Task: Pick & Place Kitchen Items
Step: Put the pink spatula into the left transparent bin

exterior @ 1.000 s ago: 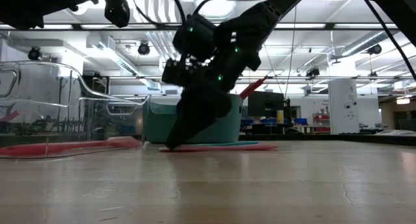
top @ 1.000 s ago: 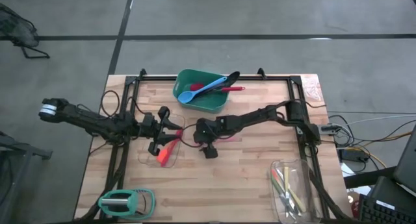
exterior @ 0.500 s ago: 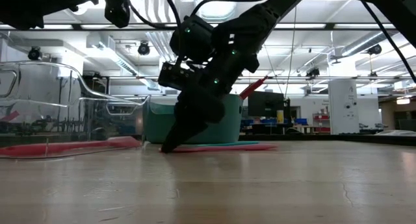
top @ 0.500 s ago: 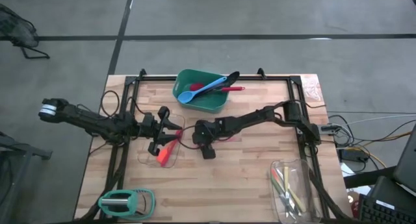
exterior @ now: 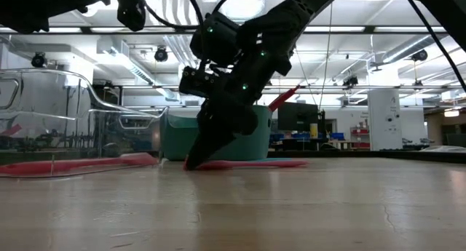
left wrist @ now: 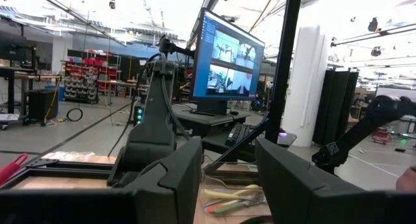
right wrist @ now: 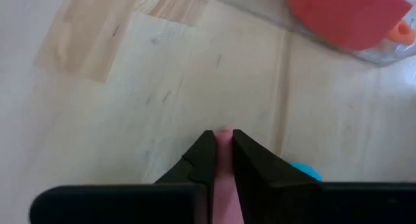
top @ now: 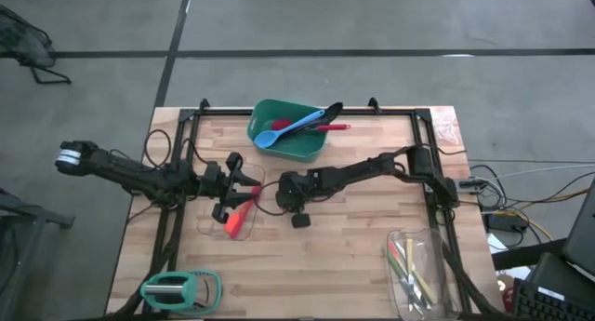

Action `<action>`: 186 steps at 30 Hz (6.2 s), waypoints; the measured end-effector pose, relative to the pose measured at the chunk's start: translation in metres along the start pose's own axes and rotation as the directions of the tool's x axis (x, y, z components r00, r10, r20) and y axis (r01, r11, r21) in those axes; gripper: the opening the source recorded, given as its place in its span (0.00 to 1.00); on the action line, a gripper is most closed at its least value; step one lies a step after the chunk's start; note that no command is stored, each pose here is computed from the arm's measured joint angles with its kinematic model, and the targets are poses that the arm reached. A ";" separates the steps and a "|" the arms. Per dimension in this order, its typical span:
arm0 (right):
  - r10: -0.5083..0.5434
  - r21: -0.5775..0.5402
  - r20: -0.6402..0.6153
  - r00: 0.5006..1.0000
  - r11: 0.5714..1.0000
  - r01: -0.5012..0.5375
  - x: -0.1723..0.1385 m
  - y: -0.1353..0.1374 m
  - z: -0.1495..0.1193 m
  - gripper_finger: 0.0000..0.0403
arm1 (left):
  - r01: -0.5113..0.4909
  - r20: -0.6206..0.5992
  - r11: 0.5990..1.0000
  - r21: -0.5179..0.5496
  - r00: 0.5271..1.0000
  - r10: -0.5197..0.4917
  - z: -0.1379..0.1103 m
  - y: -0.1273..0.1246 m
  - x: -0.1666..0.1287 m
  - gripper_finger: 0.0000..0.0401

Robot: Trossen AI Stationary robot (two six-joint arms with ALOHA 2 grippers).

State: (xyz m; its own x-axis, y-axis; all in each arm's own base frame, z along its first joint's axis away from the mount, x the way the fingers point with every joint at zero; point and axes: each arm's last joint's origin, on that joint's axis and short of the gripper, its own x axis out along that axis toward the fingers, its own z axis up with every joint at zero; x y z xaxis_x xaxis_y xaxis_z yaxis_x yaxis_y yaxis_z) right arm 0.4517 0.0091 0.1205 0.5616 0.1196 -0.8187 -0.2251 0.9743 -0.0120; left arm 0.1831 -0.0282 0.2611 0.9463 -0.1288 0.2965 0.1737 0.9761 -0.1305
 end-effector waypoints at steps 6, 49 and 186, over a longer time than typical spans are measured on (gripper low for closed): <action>0.031 -0.027 0.042 0.999 0.999 -0.030 -0.034 0.012 0.021 0.05 | -0.003 -0.030 1.000 0.005 1.000 0.004 -0.003 0.000 0.000 0.38; 0.110 0.002 0.099 0.989 0.994 -0.111 0.004 0.024 0.020 0.60 | 0.088 0.004 0.996 -0.013 0.996 -0.088 0.001 -0.008 0.001 0.38; -0.107 0.121 -0.052 0.993 0.986 0.112 -0.038 -0.006 0.004 0.12 | 0.082 -0.031 0.997 -0.018 0.996 -0.082 -0.003 -0.007 0.001 0.38</action>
State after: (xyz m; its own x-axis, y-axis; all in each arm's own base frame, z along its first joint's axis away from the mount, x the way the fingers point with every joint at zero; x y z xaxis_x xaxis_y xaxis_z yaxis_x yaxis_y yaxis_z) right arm 0.4347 -0.0005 0.1535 0.5405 0.0048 -0.8413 -0.0624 0.9975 -0.0344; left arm 0.1837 -0.0357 0.2599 0.9370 -0.2139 0.2763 0.2551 0.9591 -0.1228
